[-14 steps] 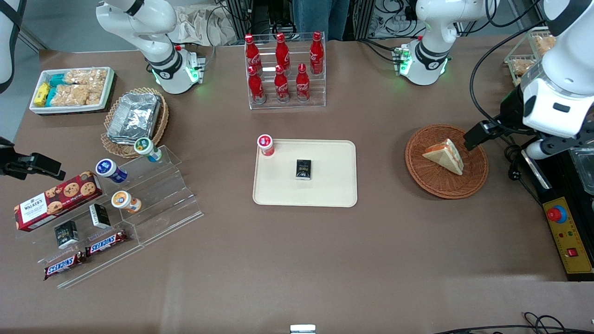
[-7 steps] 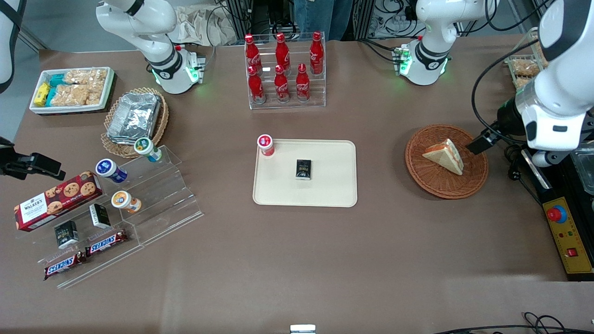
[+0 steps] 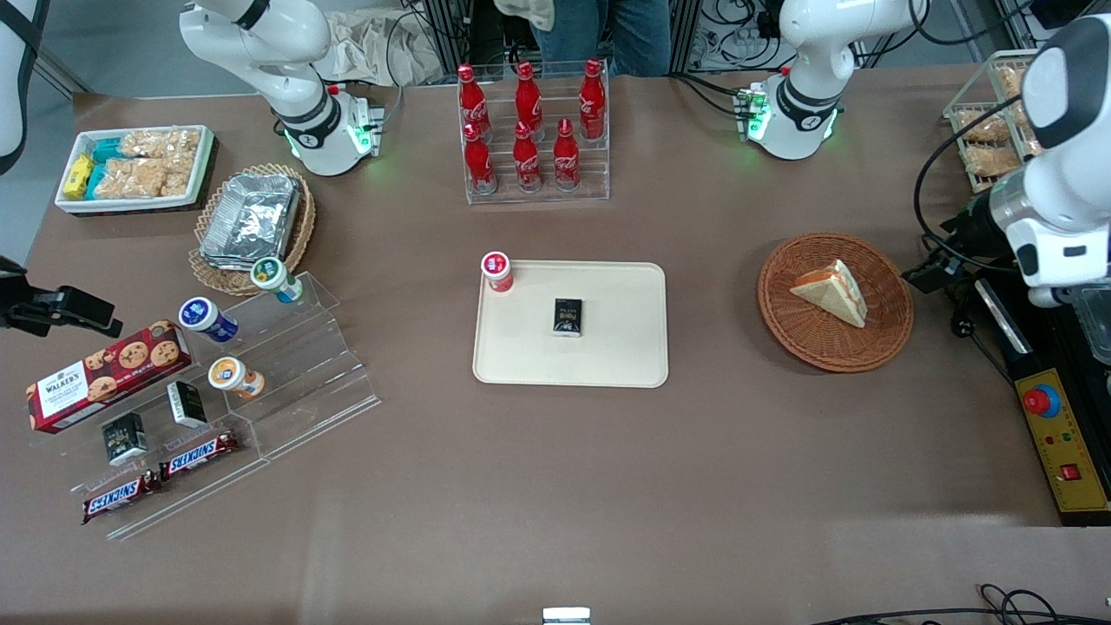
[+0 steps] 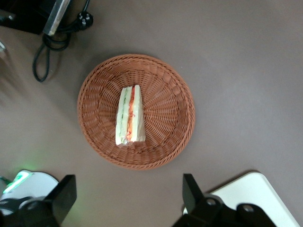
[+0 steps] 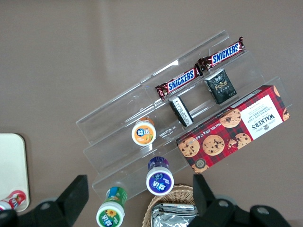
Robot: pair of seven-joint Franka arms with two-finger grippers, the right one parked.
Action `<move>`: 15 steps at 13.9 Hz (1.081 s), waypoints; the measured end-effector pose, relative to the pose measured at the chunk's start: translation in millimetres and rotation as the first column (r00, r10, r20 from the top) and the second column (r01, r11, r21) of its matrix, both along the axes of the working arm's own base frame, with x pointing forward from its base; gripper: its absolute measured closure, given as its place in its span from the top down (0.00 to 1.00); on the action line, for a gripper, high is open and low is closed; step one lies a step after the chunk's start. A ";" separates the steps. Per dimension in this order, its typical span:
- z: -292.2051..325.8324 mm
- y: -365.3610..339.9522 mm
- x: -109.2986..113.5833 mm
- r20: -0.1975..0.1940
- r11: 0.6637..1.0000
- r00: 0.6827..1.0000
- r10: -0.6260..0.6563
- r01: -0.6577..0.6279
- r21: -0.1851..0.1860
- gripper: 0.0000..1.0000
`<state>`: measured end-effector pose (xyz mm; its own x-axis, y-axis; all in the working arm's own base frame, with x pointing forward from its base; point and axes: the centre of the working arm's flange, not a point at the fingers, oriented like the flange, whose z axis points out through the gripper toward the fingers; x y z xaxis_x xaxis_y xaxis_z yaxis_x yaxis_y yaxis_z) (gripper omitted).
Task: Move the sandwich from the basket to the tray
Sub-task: 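Move the left gripper over the wrapped sandwich in the wicker basket, then lower the left gripper onto the sandwich and close on it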
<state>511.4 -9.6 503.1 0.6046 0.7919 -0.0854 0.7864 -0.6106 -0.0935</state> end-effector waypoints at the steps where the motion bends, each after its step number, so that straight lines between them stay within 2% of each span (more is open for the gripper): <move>1: -17.8 2.6 -12.9 0.009 1.000 1.000 0.028 -0.028 0.005 1.00; 3: -50.5 5.1 -30.0 0.007 0.998 0.998 0.069 -0.069 0.012 1.00; 6: -91.7 7.8 -41.0 -0.011 0.996 0.996 0.090 -0.090 0.013 0.96; 15: -205.8 13.8 -67.7 0.003 0.994 0.994 0.114 -0.114 -0.002 0.98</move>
